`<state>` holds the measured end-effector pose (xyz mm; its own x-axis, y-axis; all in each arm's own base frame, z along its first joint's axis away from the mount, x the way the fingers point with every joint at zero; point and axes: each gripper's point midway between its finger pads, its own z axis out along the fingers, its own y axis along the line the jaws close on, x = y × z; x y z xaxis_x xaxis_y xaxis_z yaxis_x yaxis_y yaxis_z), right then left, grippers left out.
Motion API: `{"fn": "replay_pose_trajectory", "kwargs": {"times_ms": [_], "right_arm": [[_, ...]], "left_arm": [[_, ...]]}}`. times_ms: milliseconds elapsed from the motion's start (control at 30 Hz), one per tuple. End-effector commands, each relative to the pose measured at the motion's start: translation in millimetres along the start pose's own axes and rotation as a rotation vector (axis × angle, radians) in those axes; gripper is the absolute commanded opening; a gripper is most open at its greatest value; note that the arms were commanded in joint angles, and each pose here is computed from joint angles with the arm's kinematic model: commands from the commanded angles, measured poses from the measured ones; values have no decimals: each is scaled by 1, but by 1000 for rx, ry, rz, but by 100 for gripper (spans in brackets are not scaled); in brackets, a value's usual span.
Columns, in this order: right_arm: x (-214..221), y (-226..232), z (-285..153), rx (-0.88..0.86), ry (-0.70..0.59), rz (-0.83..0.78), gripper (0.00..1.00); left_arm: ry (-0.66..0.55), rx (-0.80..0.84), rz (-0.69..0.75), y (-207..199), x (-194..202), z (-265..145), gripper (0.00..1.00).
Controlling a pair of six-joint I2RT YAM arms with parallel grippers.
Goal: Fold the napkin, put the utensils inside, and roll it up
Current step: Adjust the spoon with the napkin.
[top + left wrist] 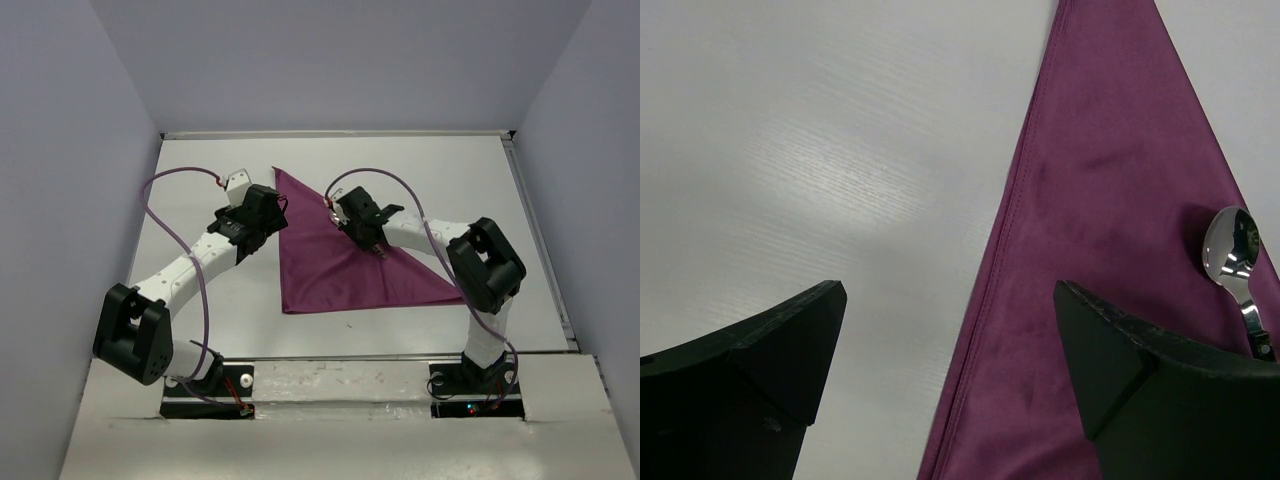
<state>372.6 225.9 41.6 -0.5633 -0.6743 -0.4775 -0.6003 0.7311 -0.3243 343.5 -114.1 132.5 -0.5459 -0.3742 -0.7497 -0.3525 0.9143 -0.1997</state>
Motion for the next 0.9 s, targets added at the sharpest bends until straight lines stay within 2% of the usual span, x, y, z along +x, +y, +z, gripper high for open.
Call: {"fn": "replay_pose_trajectory", "kwargs": {"times_ms": [0, 233, 467, 733, 867], "right_arm": [[-25, 0, -12, 20, -67, -42, 6], [-22, -7, -9, 65, -51, -57, 3], [-17, -4, -5, 74, -37, -78, 5], [-18, 1, -3, 86, -39, -108, 13], [-17, 5, -1, 90, -35, -116, 21]], "left_arm": [[-24, -6, 5, 2, -7, -1, 99], [-24, -9, 7, 3, -5, -1, 99], [-19, -15, 10, 4, -4, 0, 99], [-15, -19, -3, 6, -1, 0, 99], [-13, -27, 3, 9, 1, 1, 99]]}}
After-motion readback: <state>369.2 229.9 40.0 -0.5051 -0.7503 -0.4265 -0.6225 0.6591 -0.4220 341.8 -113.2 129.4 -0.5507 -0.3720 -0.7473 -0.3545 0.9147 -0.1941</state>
